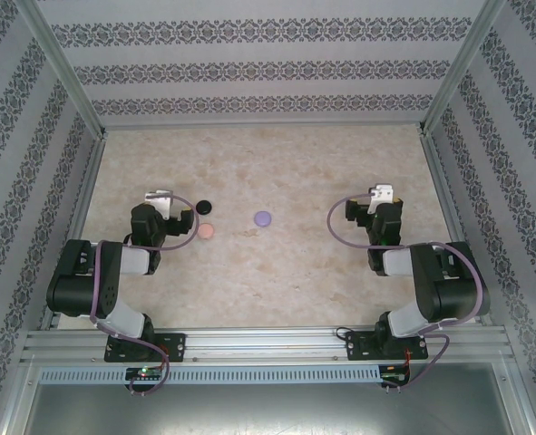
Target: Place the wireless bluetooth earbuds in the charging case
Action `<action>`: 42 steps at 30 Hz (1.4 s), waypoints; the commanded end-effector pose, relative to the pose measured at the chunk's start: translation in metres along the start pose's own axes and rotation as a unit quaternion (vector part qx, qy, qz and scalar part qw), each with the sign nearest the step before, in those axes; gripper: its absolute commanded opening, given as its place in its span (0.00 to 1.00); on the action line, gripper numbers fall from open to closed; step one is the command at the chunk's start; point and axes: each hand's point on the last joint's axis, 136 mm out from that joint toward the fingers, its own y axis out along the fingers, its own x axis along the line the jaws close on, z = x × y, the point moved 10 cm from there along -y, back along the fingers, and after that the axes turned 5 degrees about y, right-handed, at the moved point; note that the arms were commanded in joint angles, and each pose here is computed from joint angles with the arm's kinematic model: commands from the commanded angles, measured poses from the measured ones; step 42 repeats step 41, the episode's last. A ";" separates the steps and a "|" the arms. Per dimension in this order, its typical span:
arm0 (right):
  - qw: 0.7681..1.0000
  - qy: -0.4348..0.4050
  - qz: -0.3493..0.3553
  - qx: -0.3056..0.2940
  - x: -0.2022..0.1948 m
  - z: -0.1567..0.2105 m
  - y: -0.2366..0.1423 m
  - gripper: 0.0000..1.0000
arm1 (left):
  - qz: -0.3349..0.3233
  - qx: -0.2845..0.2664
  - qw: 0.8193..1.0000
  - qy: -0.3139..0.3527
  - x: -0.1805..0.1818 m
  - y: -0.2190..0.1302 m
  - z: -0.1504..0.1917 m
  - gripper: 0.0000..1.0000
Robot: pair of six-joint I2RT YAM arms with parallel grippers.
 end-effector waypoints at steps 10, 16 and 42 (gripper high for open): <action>1.000 0.021 -0.021 0.004 0.000 -0.006 0.006 0.98 | -0.026 -0.005 0.999 -0.033 0.011 0.006 -0.009 1.00; 1.000 0.013 -0.015 -0.001 0.002 -0.006 0.003 0.98 | -0.032 -0.004 0.999 -0.029 0.009 0.006 -0.009 1.00; 1.000 0.010 -0.026 0.001 0.003 -0.006 0.003 0.98 | -0.035 -0.003 0.999 -0.028 0.009 0.006 -0.009 1.00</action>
